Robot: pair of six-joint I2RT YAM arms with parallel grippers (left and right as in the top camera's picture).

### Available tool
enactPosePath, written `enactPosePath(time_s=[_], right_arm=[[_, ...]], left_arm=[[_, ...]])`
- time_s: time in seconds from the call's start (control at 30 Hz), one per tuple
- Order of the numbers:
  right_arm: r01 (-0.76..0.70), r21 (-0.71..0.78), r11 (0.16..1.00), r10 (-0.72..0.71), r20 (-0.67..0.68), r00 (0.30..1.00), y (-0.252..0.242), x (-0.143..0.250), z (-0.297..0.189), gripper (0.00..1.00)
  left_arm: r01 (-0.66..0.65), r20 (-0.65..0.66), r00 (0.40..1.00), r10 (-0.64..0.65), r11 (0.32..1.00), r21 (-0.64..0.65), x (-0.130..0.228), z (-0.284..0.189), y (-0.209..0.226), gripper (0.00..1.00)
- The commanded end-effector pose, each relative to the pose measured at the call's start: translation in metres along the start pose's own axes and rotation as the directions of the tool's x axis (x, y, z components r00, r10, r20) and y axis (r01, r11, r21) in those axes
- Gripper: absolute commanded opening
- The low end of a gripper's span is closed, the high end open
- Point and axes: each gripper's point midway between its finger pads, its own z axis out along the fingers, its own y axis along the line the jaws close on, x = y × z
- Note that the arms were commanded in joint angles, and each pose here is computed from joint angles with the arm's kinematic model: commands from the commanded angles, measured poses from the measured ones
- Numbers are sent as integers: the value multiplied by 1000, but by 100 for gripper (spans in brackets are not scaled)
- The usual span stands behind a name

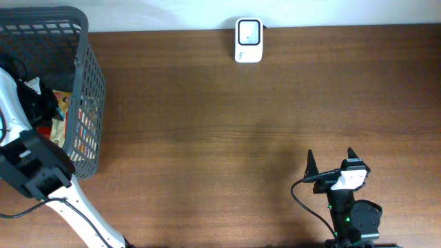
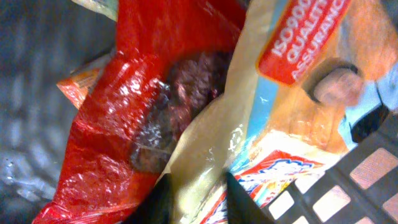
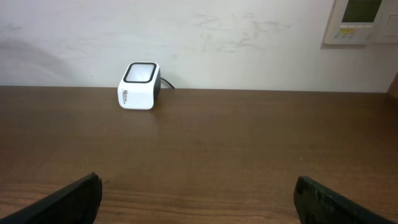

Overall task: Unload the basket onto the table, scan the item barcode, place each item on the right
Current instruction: 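Reach into the basket and grasp the yellow snack bag with left gripper, then lift the yellow snack bag out and drop it on the table center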

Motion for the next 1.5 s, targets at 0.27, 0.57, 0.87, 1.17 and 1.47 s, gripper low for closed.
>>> enactPosePath(time_s=[0.27,0.57,0.87,1.17,1.47], right_arm=[[-10,2,1000,10,-10,1000,0,4,0,98],[-10,2,1000,11,-10,1000,0,4,0,98],[-10,2,1000,10,-10,1000,0,4,0,98],[-10,2,1000,10,-10,1000,0,4,0,98],[-10,2,1000,10,-10,1000,0,4,0,98]], left_arm=[[15,53,998,-15,1000,13,-10,-27,-3,0],[-70,467,884,16,993,99,-22,-172,-36,0],[16,828,561,1,1000,-12,42,-341,-29,0],[-419,972,233,0,902,100,152,-458,-126,0],[-746,874,450,184,616,254,198,-396,-252,0]])
